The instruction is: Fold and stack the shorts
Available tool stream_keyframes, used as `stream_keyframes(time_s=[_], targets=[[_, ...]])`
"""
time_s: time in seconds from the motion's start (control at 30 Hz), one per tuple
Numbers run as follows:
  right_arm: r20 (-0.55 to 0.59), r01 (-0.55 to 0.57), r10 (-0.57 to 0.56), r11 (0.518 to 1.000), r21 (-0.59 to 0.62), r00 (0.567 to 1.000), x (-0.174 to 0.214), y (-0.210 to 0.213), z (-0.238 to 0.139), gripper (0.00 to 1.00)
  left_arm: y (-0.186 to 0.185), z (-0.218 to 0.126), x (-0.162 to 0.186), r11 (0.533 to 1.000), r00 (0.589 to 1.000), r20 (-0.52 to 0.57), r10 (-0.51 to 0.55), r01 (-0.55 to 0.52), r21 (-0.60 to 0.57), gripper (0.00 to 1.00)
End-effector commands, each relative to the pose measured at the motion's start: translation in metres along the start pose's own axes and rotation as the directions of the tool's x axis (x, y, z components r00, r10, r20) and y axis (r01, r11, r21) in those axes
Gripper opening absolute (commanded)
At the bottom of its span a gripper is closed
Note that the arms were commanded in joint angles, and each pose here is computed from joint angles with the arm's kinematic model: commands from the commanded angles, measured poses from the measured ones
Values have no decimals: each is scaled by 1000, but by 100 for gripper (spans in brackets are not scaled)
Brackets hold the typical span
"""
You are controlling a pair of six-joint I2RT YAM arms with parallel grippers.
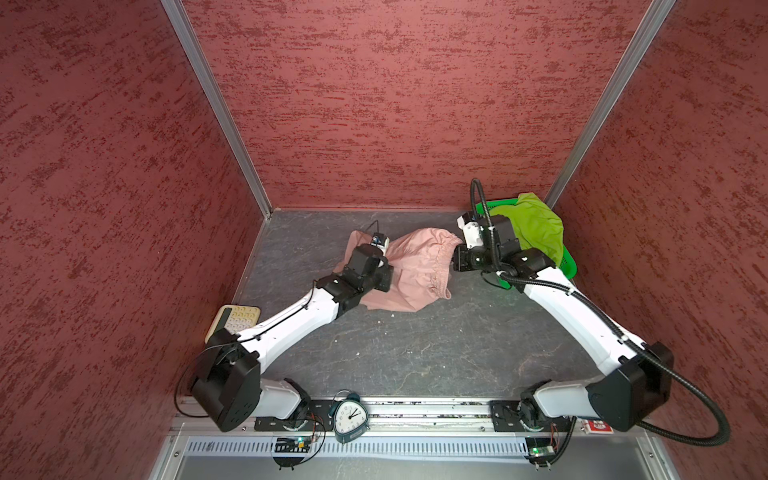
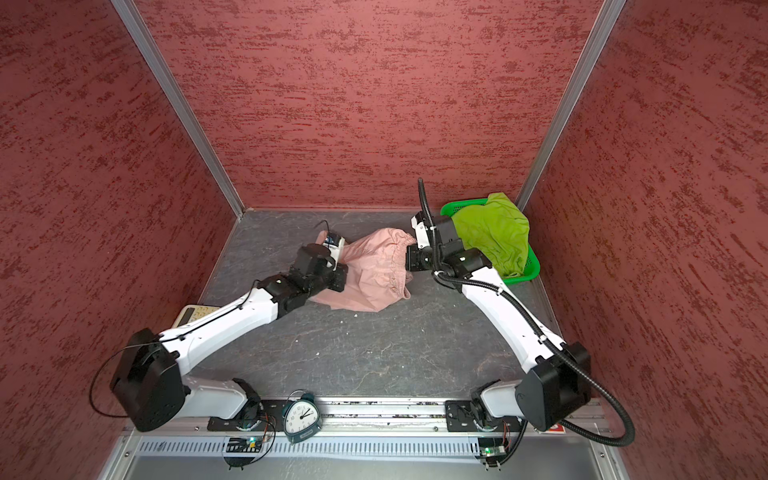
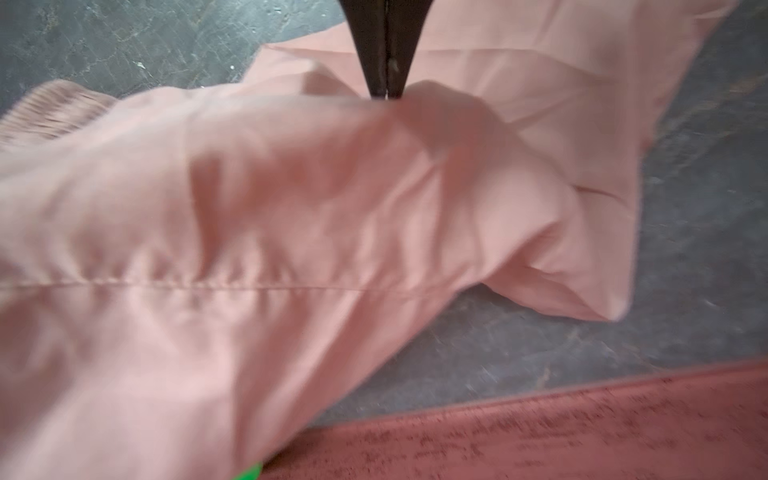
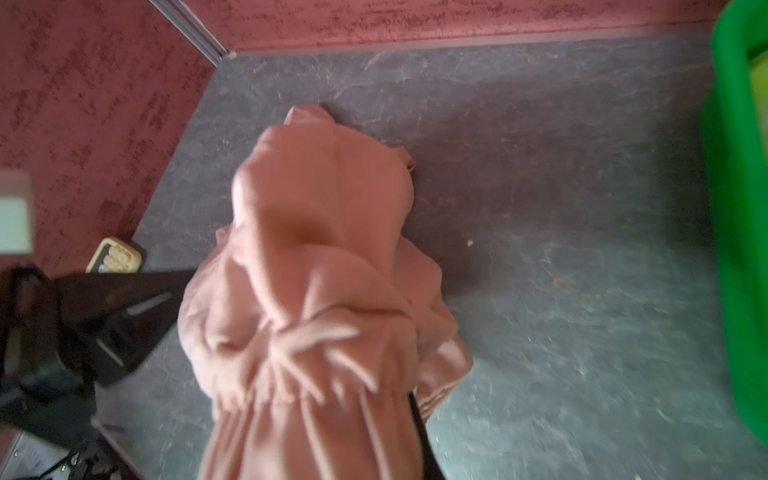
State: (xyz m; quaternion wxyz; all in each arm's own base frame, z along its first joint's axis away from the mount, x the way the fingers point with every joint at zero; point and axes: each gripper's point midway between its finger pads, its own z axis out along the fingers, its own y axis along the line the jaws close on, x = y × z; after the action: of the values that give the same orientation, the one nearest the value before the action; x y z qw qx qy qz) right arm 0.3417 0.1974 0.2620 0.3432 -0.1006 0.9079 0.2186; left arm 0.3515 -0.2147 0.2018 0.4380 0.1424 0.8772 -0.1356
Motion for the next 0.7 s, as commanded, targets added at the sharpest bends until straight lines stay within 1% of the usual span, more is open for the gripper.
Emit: stream_keyframes(time_s=[0.0, 0.03, 0.1, 0.13, 0.17, 0.2, 0.23, 0.27, 0.3, 0.33, 0.37, 0.4, 0.47, 0.5, 0.53, 0.6, 0.67], targets=[[-278, 80, -22, 977, 199, 960, 57, -18, -32, 0, 5, -5, 2, 993, 993, -79, 93, -87, 77, 0], [-331, 105, -20, 965, 240, 943, 67, -19, -32, 0, 3, -3, 3, 990, 990, -93, 109, -100, 95, 0], [-421, 124, -15, 964, 233, 907, 87, -13, -23, 0, -3, 3, 7, 986, 985, -116, 125, -110, 127, 0], [-448, 142, -24, 963, 231, 894, 94, -11, -14, 0, -6, 5, 9, 984, 985, -125, 119, -101, 148, 0], [-451, 146, -27, 962, 231, 892, 96, -9, -6, 0, -10, 5, 12, 982, 985, -135, 111, -87, 170, 0], [-451, 147, -32, 964, 221, 892, 97, -6, 3, 0, -15, 4, 16, 977, 984, -148, 103, -72, 199, 5], [-447, 146, -46, 971, 190, 893, 97, 1, 16, 0, -23, 0, 21, 969, 983, -159, 96, -56, 239, 25], [-444, 141, -55, 977, 162, 894, 96, 6, 25, 0, -30, -5, 25, 964, 983, -164, 81, -35, 265, 55], [-431, 131, -66, 984, 124, 900, 93, 15, 37, 0, -38, -10, 30, 957, 983, -170, 62, -10, 289, 80], [-406, 123, -80, 989, 81, 911, 87, 23, 47, 0, -50, -18, 38, 946, 983, -177, 57, 4, 323, 88], [-375, 117, -89, 992, 54, 923, 79, 29, 54, 0, -59, -25, 47, 943, 982, -182, 53, 10, 332, 92], [-338, 108, -90, 994, 34, 937, 69, 33, 62, 0, -69, -32, 56, 942, 983, -178, 49, 14, 334, 100], [-281, 71, -73, 997, -15, 957, 48, 37, 72, 0, -87, -46, 77, 941, 982, -178, 63, 1, 339, 99], [-253, 52, -60, 998, -38, 966, 37, 38, 77, 0, -91, -50, 85, 946, 984, -170, 50, 8, 325, 99], [-228, 37, -47, 998, -51, 973, 27, 36, 81, 0, -98, -54, 91, 941, 987, -161, 26, 30, 337, 99], [-192, 7, -20, 998, -68, 981, 13, 31, 88, 0, -109, -58, 97, 934, 992, -128, -12, 56, 352, 99], [-173, -22, 5, 995, -93, 985, 4, 26, 95, 0, -115, -58, 100, 943, 995, -97, -14, 45, 330, 99]])
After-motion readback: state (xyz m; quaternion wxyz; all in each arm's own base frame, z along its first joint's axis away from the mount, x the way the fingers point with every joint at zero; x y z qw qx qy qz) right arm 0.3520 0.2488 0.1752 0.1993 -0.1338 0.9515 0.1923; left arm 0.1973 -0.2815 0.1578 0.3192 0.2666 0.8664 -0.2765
